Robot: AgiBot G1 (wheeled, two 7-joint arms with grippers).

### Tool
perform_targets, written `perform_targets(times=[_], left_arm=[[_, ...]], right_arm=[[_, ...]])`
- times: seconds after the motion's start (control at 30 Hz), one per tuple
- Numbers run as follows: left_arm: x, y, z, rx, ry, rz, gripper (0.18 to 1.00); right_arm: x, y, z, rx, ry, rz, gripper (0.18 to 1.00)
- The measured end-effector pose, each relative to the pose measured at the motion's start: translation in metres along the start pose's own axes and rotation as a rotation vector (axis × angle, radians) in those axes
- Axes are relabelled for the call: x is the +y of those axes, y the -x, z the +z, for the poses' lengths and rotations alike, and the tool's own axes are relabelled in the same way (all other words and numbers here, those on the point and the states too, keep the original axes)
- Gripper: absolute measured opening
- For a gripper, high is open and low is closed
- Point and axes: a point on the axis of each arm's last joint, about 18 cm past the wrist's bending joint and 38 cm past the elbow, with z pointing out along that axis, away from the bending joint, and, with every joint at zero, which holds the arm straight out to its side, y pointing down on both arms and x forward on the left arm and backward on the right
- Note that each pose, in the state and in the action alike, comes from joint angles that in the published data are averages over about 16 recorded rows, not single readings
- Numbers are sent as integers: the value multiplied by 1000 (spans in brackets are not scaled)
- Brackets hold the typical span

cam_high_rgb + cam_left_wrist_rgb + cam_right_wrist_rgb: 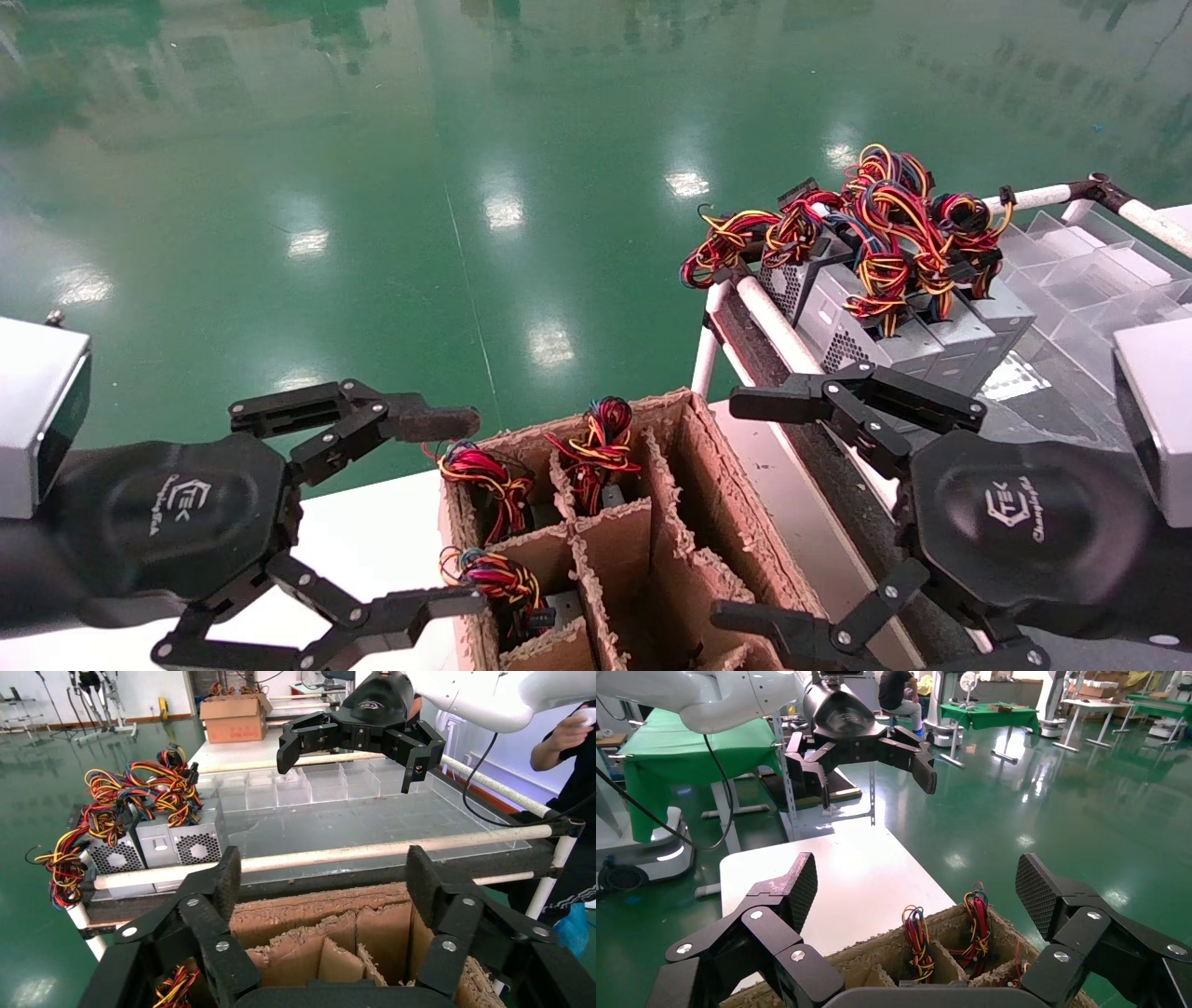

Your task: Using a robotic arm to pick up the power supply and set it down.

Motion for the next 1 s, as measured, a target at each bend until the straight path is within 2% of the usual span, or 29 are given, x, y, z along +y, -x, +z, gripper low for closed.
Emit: perform_targets(times=[0.17, 0.37, 0.7, 1.0], left_arm=[[0, 0, 0, 0, 0, 0, 811], [0, 0, 0, 0, 0, 0, 719], [0, 0, 0, 0, 0, 0, 472], [0, 0, 0, 0, 0, 0, 310]], right_arm=[[0, 0, 0, 0, 0, 0, 1001], [0, 0, 0, 0, 0, 0, 1001], [0, 0, 0, 0, 0, 0, 1001], [0, 0, 0, 0, 0, 0, 1001]])
